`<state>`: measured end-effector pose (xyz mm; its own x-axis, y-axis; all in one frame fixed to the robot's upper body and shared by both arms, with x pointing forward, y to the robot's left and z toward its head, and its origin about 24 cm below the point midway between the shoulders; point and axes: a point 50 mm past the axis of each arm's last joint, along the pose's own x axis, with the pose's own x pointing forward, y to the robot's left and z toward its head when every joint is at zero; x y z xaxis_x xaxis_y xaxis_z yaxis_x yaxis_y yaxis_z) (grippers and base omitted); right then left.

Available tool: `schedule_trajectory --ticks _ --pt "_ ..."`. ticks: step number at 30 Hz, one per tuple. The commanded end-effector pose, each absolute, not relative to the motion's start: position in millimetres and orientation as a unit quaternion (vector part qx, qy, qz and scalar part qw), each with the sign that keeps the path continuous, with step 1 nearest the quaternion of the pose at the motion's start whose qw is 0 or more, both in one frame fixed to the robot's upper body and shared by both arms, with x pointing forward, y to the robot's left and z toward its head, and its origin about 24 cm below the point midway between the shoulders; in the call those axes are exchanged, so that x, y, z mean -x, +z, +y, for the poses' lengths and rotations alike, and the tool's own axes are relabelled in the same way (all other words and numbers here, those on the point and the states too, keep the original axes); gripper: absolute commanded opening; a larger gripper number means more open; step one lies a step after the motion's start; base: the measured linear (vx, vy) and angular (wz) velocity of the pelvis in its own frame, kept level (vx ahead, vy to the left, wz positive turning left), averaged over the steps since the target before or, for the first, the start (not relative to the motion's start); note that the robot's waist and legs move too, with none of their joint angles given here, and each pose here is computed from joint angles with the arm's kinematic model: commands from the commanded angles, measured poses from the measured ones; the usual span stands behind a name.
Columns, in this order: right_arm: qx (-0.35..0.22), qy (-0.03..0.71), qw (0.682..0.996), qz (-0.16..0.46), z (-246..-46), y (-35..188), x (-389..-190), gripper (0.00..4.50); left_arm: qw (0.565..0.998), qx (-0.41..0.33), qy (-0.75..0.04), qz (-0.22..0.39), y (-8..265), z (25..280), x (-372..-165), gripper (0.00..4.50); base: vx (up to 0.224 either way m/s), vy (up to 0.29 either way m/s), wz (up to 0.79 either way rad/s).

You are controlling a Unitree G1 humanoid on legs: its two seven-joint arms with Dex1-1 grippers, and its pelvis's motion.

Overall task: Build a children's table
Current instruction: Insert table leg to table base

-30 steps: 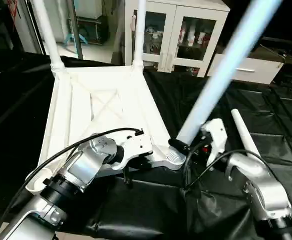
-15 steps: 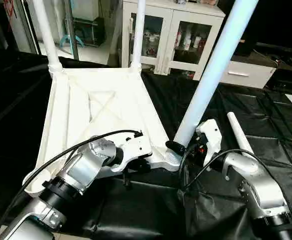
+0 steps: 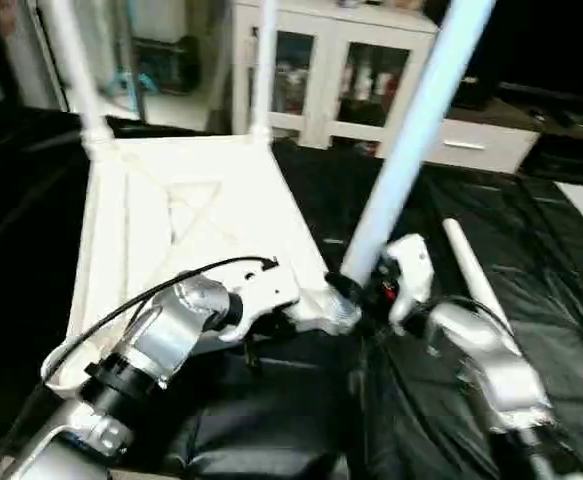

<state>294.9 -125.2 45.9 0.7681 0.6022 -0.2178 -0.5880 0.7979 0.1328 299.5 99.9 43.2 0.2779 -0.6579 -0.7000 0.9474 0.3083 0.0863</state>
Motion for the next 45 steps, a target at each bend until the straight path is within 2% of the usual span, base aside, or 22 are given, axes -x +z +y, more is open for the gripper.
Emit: schedule_trajectory --ticks 1,3,6,9,15,27,30,31,33,35,37,39,41,43,45 --pt "-0.004 0.163 0.959 0.231 -164.0 2 -293.1 1.86 0.768 -0.223 -0.512 0.314 31 91 -297 0.00 0.000 0.000 0.00" --pt "-0.011 0.097 0.966 0.239 -165.0 -2 -301.7 1.86 0.806 -0.186 -0.468 0.311 35 77 -307 0.00 0.000 0.000 0.00" --pt "-0.019 0.048 0.967 0.248 -161.1 -5 -309.4 1.86 0.830 -0.172 -0.432 0.310 36 65 -314 0.00 -0.056 0.039 0.00" --pt "-0.029 -0.009 0.967 0.255 -146.5 -5 -323.6 1.86 0.859 -0.171 -0.387 0.290 41 47 -326 0.00 0.000 0.000 0.00" --pt "-0.033 -0.055 0.965 0.256 -130.4 -3 -337.5 1.86 0.893 -0.148 -0.345 0.250 61 27 -339 0.00 -0.004 -0.027 0.01" --pt "-0.015 -0.037 0.974 0.225 -117.5 8 -350.8 1.86 0.896 -0.155 -0.324 0.262 58 36 -343 0.00 0.037 -0.020 -0.09" --pt "-0.028 -0.032 0.975 0.219 -116.1 10 -351.9 1.86 0.894 -0.156 -0.326 0.264 58 36 -343 0.00 0.000 0.000 0.00" --pt "-0.032 -0.031 0.975 0.217 -116.0 10 -352.4 2.21 0.894 -0.157 -0.326 0.264 58 36 -343 0.00 0.000 0.000 0.00" --pt "-0.037 -0.029 0.976 0.212 -116.3 13 -353.8 2.21 0.894 -0.157 -0.326 0.265 58 36 -344 0.00 0.000 0.000 0.00" --pt "-0.038 -0.025 0.977 0.208 -116.4 15 -355.3 2.61 0.894 -0.157 -0.325 0.265 58 37 -344 0.00 0.000 0.000 0.00" --pt "-0.038 -0.019 0.979 0.200 -116.7 18 -357.8 2.62 0.894 -0.158 -0.325 0.265 58 38 -345 0.00 0.000 0.000 0.00" --pt "-0.032 -0.013 0.981 0.190 -117.0 23 -360.5 2.92 0.894 -0.160 -0.324 0.265 58 39 -345 0.00 0.000 0.000 0.00" --pt "-0.026 -0.007 0.983 0.182 -117.0 28 -362.3 2.92 0.894 -0.161 -0.324 0.265 58 40 -346 0.00 0.000 0.000 0.00" --pt "-0.023 0.001 0.985 0.173 -116.5 33 -364.3 3.25 0.894 -0.161 -0.324 0.265 58 40 -346 0.00 0.000 0.000 0.00" --pt "-0.023 0.005 0.986 0.168 -116.1 35 -365.3 3.31 0.893 -0.162 -0.325 0.265 58 41 -346 0.00 0.000 0.000 0.00"
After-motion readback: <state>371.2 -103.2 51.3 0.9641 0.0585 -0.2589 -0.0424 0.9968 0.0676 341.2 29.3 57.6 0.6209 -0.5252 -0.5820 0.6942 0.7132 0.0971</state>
